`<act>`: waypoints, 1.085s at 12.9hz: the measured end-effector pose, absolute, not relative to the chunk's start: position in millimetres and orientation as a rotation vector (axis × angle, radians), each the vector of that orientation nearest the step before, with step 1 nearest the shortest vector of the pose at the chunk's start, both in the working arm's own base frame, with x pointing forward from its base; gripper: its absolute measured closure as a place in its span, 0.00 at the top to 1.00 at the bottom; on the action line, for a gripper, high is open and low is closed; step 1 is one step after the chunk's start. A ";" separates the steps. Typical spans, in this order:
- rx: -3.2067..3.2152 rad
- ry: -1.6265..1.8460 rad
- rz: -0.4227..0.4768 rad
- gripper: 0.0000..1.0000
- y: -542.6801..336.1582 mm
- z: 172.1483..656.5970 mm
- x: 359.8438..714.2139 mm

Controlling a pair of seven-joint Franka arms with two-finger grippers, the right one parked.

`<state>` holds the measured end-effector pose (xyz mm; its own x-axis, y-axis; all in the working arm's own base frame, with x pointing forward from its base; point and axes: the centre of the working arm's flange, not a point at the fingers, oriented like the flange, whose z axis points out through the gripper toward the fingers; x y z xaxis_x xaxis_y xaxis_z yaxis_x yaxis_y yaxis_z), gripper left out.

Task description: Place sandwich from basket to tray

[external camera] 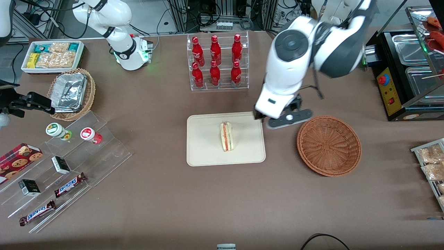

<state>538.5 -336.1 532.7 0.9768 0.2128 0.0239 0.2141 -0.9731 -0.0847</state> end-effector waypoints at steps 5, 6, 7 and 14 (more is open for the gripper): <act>-3.017 -0.286 -0.011 1.00 -259.6 568.2 553.8; -3.018 -0.263 0.002 1.00 -243.5 573.6 556.4; -3.029 -0.237 0.025 1.00 -224.4 580.2 558.5; -3.089 -0.100 0.138 1.00 -84.5 615.9 560.5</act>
